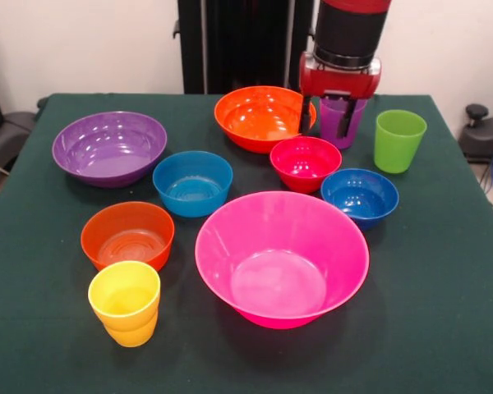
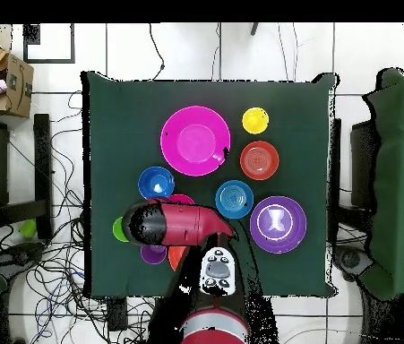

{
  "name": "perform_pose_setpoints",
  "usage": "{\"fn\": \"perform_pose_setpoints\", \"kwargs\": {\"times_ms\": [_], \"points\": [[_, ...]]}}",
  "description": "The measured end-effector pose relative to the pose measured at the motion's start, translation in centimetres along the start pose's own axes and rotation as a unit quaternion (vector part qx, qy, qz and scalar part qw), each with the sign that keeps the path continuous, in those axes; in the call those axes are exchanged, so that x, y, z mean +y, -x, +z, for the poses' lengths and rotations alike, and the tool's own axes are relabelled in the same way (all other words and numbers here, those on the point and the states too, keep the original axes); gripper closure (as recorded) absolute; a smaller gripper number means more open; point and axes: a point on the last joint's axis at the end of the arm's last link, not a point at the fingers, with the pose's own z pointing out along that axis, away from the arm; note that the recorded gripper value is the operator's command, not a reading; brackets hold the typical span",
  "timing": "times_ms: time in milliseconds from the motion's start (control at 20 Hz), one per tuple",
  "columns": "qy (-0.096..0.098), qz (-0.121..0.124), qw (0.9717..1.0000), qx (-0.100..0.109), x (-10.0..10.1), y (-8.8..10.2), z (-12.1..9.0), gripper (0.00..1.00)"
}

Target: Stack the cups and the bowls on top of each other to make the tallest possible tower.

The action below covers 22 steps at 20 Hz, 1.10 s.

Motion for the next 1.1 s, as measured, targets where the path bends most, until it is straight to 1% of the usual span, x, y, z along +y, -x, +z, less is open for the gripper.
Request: {"fn": "perform_pose_setpoints", "kwargs": {"times_ms": [250, 450, 700, 1100], "points": [[0.000, -0.001, 1.0000, 0.008, 0.0, -0.6, 1.3, 0.00], [0.000, -0.002, 0.9999, 0.013, 0.2, -1.0, 1.8, 0.00], [0.000, -0.004, 0.9999, 0.013, 0.4, -1.1, 1.8, 0.00], [0.000, -0.004, 1.0000, 0.007, 0.4, -0.9, 1.8, 0.00]]}}
